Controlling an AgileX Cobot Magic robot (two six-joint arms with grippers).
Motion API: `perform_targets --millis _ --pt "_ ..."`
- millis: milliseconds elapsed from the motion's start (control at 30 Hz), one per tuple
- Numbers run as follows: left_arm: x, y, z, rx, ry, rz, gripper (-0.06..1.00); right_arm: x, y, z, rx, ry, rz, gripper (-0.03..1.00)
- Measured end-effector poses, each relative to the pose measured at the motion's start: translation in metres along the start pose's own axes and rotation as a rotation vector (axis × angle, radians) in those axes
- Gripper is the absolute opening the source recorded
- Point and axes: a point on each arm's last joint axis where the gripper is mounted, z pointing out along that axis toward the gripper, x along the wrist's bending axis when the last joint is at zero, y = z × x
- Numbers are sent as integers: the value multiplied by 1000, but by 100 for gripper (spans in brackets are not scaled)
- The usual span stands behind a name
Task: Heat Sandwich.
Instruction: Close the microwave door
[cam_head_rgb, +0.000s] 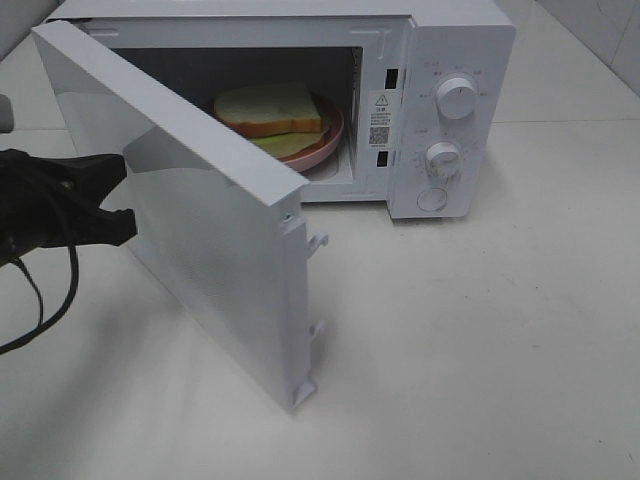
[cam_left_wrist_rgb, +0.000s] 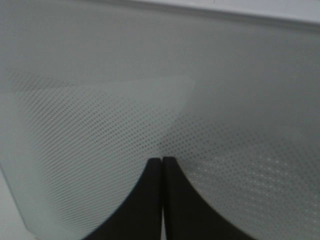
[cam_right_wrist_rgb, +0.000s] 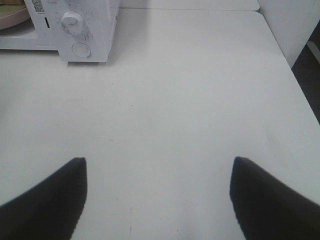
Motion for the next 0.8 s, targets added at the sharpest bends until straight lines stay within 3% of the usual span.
perform_targets --millis 800 --pt "-68 15 85 15 -99 -22 0 0 0 0 0 0 0 76"
